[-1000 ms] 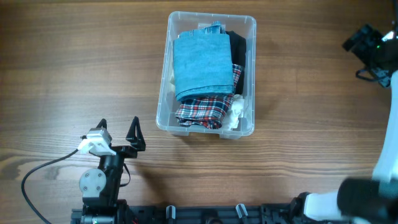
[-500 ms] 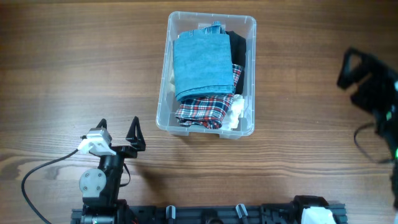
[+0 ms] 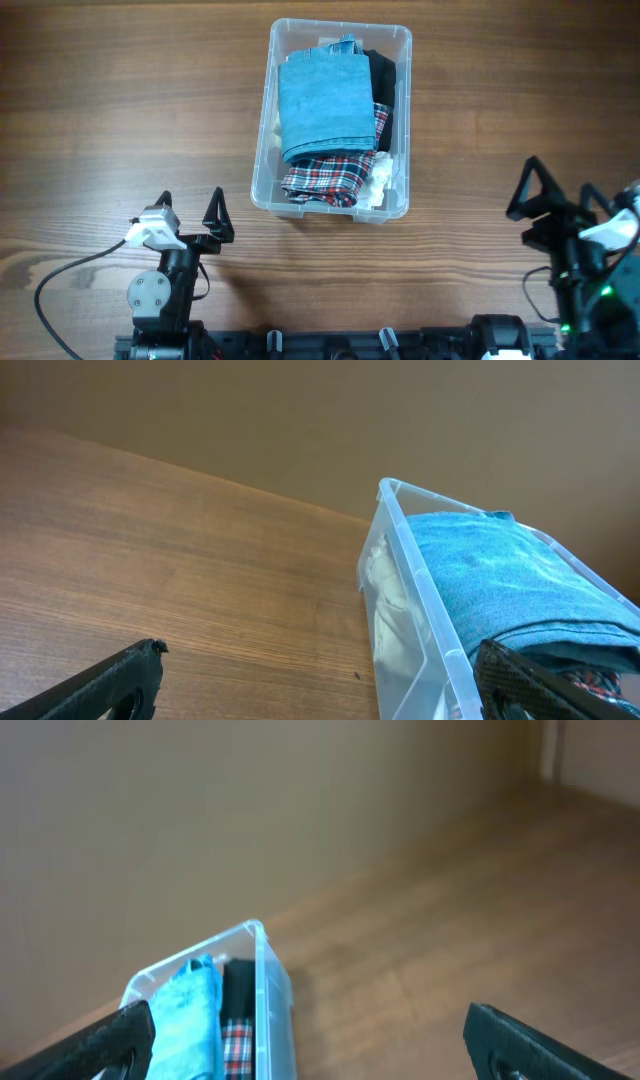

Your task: Pack container

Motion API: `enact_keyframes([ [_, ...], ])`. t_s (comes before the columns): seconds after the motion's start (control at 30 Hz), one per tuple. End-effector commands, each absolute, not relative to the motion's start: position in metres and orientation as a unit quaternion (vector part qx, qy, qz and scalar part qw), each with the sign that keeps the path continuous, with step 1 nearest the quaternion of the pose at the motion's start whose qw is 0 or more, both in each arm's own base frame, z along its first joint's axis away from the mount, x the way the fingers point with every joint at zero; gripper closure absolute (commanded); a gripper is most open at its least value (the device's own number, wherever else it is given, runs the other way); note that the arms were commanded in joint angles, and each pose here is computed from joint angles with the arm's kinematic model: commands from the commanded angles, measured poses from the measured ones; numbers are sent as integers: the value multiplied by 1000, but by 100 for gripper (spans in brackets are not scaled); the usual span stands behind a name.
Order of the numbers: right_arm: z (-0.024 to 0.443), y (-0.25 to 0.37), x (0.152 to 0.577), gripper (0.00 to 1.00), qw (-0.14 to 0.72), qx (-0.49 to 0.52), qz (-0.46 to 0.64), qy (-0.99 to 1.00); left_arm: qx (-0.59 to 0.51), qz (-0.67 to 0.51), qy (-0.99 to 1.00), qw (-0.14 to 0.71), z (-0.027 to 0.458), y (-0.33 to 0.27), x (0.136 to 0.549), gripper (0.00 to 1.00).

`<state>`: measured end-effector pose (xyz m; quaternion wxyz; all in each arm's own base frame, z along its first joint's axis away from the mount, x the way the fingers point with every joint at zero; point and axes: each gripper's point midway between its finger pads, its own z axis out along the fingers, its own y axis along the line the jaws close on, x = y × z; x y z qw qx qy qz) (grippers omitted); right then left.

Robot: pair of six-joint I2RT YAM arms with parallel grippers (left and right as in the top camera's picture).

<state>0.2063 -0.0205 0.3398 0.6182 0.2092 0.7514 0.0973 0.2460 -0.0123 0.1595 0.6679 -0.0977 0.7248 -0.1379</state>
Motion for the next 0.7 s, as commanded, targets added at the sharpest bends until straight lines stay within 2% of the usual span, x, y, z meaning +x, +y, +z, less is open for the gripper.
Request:
enact_keyframes([
  [0.0, 311, 0, 210, 0, 648, 126, 110, 743, -96, -123, 725, 671, 158, -8, 246, 0],
  [0.17, 294, 26, 221, 0, 705, 16, 120, 699, -97, -123, 725, 671, 158, -8, 246, 0],
  [0.27, 272, 29, 228, 0, 718, 6, 127, 684, -97, -123, 725, 671, 158, -8, 246, 0],
  [0.53, 248, 31, 237, 0, 740, -8, 125, 661, -97, -123, 725, 671, 158, -8, 246, 0],
  [0.67, 239, 42, 235, 0, 757, -52, 126, 639, -97, -123, 725, 671, 158, -8, 246, 0],
])
